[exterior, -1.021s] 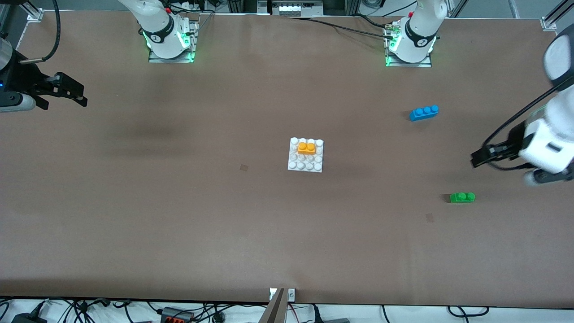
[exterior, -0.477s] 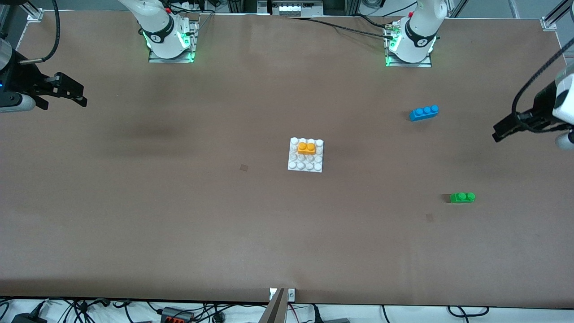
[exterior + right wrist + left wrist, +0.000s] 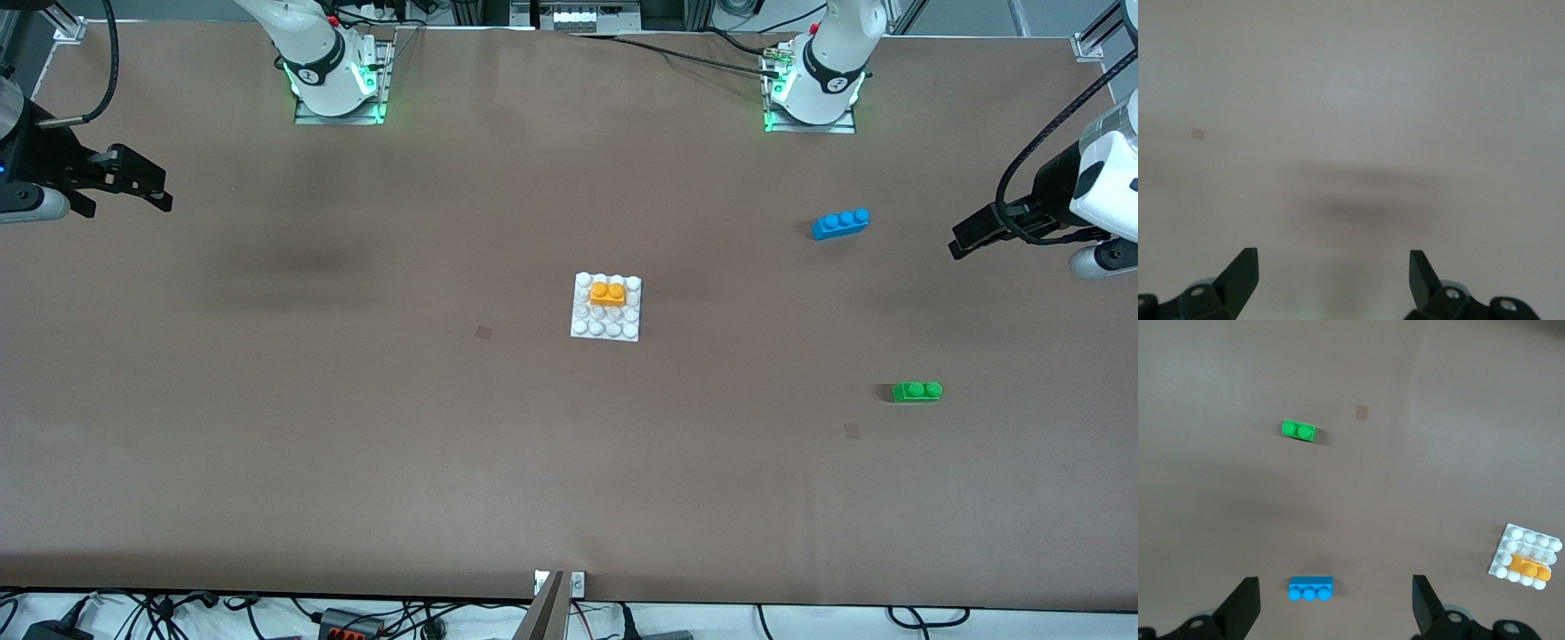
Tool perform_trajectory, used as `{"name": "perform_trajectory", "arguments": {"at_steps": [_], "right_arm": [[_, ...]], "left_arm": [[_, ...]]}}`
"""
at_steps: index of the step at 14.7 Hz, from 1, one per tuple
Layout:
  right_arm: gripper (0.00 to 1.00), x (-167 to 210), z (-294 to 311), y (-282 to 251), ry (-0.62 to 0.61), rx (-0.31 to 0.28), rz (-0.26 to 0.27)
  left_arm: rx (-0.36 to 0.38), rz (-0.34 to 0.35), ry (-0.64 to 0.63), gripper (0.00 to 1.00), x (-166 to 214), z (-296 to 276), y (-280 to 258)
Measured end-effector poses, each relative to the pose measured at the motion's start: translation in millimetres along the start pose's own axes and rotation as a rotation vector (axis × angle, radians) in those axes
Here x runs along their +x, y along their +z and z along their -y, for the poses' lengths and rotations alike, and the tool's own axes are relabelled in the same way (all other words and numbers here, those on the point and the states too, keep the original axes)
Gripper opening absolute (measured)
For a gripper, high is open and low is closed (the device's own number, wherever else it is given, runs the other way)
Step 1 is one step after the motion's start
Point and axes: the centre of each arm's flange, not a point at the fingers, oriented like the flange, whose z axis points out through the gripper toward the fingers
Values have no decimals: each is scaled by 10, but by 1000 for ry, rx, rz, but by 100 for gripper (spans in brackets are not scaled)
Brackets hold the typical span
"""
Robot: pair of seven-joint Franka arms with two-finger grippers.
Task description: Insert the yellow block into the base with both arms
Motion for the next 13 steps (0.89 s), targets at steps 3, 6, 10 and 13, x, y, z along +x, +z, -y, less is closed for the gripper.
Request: {"name": "perform_trajectory", "arguments": {"at_steps": [3, 6, 10, 13], "right_arm": [[100, 10, -29, 24, 5, 2, 4], [100, 22, -31, 48, 6, 2, 9], [100, 24, -31, 52, 6, 3, 9], [100, 24, -31, 52, 6, 3, 9]], "left_arm": [[4, 8, 4, 100, -40, 0, -29], [7, 4, 78, 100, -62, -6, -57], [14, 4, 155, 100, -60, 2, -57], [15, 4, 160, 100, -61, 0, -56]]}}
